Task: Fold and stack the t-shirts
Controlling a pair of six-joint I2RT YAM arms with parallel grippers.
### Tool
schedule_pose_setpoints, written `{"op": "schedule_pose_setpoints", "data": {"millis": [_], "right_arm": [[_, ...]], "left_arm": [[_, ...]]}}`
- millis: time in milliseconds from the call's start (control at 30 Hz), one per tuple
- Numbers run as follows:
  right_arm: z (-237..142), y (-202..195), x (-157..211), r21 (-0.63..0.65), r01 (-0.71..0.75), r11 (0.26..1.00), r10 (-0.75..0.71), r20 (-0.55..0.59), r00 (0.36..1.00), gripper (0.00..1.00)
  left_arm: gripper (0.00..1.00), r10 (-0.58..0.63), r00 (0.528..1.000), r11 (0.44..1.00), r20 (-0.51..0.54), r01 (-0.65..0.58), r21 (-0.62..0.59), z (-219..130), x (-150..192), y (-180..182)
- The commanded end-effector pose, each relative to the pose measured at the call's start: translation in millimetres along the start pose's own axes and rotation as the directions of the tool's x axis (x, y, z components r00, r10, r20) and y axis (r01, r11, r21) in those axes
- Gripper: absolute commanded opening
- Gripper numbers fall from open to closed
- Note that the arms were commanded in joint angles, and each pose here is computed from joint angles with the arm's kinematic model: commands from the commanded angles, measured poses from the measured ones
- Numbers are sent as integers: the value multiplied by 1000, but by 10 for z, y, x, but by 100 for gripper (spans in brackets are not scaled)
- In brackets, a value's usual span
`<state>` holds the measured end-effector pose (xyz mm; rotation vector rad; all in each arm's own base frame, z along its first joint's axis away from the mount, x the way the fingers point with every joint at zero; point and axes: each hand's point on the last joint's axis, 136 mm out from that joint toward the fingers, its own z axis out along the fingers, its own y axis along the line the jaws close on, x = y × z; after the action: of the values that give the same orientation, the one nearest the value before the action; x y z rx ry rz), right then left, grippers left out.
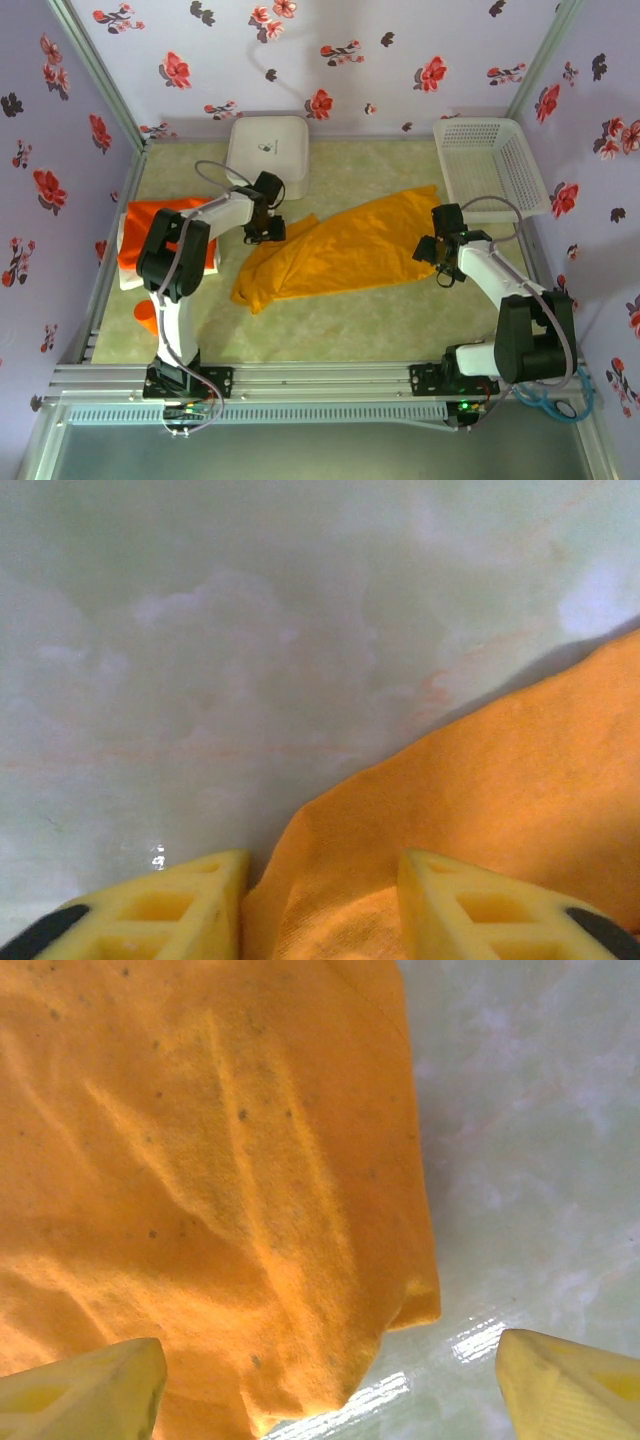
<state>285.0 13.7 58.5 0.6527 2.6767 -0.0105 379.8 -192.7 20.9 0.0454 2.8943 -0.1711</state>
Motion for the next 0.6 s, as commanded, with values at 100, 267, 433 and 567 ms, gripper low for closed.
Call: {"op": "schedule_pose_setpoints", "data": {"millis": [100, 267, 433, 567], "right_arm": [[34, 39, -64, -11, -10, 1000, 10, 12, 1000, 82], [75, 72, -68, -18, -10, 1000, 10, 1, 1000, 80], [180, 119, -52, -17, -14, 1000, 13, -33, 999, 78], [274, 155, -29, -16, -23, 1000, 22, -63, 998, 77]], "left_arm": [[12, 66, 998, 990, 5, -66, 124, 47, -1, -415], [0, 100, 989, 986, 108, -113, 126, -373, -234, -463], [0, 156, 959, 984, 237, -171, 45, -995, -524, -381], [0, 194, 935, 980, 296, -196, -24, -1384, -715, -286]]}}
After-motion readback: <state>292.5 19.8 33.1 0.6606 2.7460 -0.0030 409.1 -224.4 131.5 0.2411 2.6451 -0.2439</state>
